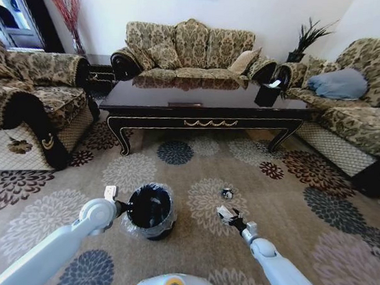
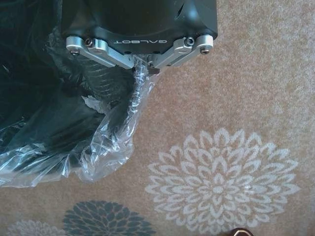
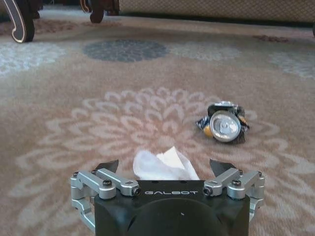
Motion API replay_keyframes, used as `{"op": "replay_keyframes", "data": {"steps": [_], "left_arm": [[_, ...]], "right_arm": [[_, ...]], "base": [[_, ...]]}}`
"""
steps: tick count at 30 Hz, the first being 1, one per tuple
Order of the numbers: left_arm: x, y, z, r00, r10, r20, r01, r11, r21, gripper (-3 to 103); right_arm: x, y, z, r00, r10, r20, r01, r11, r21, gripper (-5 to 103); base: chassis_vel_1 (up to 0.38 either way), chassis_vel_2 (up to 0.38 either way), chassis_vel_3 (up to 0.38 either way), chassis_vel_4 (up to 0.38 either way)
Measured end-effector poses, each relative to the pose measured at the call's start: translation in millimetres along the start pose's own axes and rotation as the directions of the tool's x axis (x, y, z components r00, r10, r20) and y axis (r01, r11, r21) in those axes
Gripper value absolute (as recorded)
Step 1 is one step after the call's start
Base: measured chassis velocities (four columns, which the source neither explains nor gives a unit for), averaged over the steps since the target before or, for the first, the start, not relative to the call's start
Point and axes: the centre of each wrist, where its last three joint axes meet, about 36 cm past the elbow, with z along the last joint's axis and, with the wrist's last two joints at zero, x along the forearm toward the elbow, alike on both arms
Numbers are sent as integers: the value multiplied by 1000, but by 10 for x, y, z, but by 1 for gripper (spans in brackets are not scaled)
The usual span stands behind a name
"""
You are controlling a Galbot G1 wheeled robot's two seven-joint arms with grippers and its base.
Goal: Move to the front of the table and pick up the trash from the floor, then place it into the trash bin.
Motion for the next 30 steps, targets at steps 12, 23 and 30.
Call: {"op": "replay_keyframes", "data": {"steps": [12,23,30], "left_arm": [[87,-2,-49,1000,12,7,-12,1000,12,0],[125,-13,-27,1000,7,4,-8,1000,3,0],[122,-25,11,1000,5,0,-5,1000,0,0]], "right_arm": [[-75,-94,207,999,21,-35,-21,1000,7,96],[-68,-118,293,998,41,-37,-41,999,0,58],[-18,-94,267,999,30,-23,-30,1000,10,31]], "base": [[0,0,0,0],[0,0,0,0],[0,0,0,0]]}}
